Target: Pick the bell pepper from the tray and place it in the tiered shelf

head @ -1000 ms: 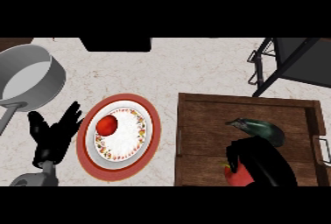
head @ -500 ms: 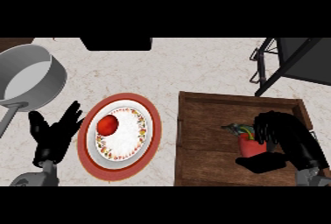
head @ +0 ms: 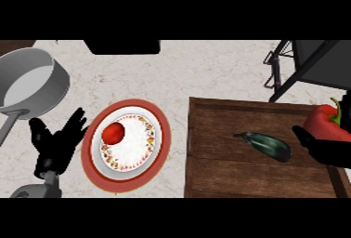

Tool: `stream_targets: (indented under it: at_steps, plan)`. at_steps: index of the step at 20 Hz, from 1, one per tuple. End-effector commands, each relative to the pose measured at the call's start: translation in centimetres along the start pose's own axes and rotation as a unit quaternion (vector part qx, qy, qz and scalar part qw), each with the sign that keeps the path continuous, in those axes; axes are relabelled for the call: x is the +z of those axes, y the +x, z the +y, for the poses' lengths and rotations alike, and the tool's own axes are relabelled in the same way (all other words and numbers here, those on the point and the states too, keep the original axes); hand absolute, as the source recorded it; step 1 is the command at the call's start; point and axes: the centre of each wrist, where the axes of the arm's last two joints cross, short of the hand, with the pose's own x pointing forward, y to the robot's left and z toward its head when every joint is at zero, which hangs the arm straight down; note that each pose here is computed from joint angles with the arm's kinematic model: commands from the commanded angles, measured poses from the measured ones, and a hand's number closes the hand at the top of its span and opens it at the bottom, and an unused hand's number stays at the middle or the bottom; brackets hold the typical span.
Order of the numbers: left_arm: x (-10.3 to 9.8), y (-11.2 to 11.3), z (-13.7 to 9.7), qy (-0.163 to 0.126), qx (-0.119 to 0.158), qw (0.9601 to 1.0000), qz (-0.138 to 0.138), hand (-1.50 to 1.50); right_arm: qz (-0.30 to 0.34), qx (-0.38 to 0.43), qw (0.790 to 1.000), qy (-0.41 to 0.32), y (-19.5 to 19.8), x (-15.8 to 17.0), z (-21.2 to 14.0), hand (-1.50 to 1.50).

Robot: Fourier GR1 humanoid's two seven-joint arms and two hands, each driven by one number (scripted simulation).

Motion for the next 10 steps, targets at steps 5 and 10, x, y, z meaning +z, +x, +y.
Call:
stream_targets:
  at_steps: [5, 10]
  plan:
    - [-0.6, 0.2, -0.5, 0.009, 0.0, 0.9995, 0.029, 0.0, 0.023, -0.015, 0.996, -0.082, 2.5, -1.3, -9.8, 1.5]
    - [-0.4, -0.5, 0.4, 0.003, 0.001, 0.9996, 0.029, 0.0, 0.048, -0.039, 0.993, -0.097, 3.2, -4.3, -14.2, 1.5]
